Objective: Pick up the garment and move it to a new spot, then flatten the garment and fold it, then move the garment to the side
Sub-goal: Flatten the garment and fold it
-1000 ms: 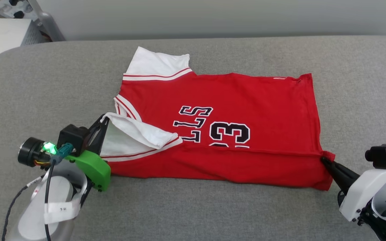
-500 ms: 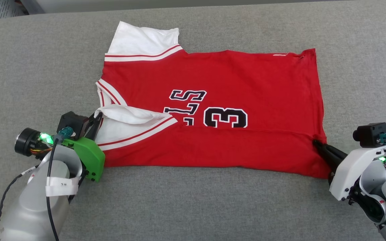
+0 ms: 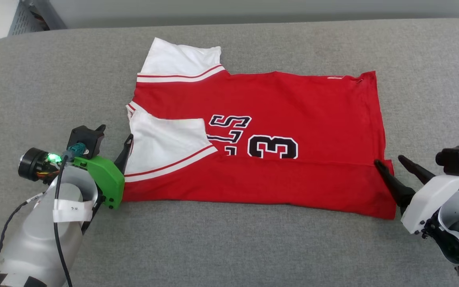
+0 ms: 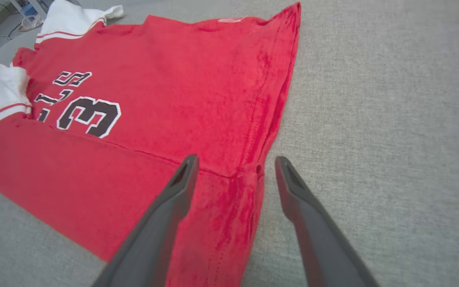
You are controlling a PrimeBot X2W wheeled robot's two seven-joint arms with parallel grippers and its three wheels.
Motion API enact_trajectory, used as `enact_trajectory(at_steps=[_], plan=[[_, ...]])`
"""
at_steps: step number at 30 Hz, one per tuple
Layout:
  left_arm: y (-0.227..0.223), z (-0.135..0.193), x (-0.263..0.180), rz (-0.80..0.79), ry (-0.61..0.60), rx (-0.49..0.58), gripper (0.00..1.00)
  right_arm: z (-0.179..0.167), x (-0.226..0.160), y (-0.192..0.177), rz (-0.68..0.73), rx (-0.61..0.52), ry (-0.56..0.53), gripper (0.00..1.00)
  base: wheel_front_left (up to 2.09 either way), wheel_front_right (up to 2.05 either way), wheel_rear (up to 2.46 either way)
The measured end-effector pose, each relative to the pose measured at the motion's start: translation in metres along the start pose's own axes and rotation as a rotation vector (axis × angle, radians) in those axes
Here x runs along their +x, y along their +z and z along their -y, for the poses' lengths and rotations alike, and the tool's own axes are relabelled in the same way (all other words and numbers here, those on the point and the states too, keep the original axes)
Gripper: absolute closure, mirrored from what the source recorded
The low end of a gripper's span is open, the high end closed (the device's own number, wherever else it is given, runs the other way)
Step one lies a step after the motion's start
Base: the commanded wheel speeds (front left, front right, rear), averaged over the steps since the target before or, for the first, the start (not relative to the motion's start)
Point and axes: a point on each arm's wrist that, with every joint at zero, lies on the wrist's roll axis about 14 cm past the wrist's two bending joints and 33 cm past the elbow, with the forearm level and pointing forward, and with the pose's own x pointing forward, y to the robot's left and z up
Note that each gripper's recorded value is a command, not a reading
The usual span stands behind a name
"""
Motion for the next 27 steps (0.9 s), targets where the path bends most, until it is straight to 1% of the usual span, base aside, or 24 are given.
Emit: enact_trajectory(at_steps=[4,8,12,16,19,23,27], plan=[[0.021,-0.01,-0.008,0.047,0.014,0.0,0.0,-0.004,-0.006,0.018,0.066,-0.018,0.006,0.0,0.0,0.0,0.0],[0.034,-0.013,-0.015,0.008,-0.006,-0.018,0.0,-0.012,-0.011,0.032,0.11,-0.046,0.022,0.0,0.0,0.0,0.0],[0.036,-0.006,-0.023,-0.129,-0.071,-0.052,0.0,-0.018,-0.014,0.046,0.143,-0.068,0.03,0.0,0.0,0.0,0.0],[0.031,0.003,-0.036,-0.296,-0.15,-0.089,0.0,-0.024,-0.015,0.048,0.146,-0.073,0.039,0.0,0.0,0.0,0.0],[0.018,0.015,-0.046,-0.441,-0.214,-0.119,0.0,-0.028,-0.016,0.048,0.145,-0.071,0.044,0.0,0.0,0.0,0.0],[0.003,0.023,-0.055,-0.566,-0.261,-0.108,0.0,-0.03,-0.017,0.046,0.138,-0.069,0.044,0.0,0.0,0.0,0.0],[-0.011,0.03,-0.055,-0.636,-0.288,-0.105,0.0,-0.026,-0.018,0.042,0.127,-0.063,0.032,0.0,0.0,0.0,0.0]])
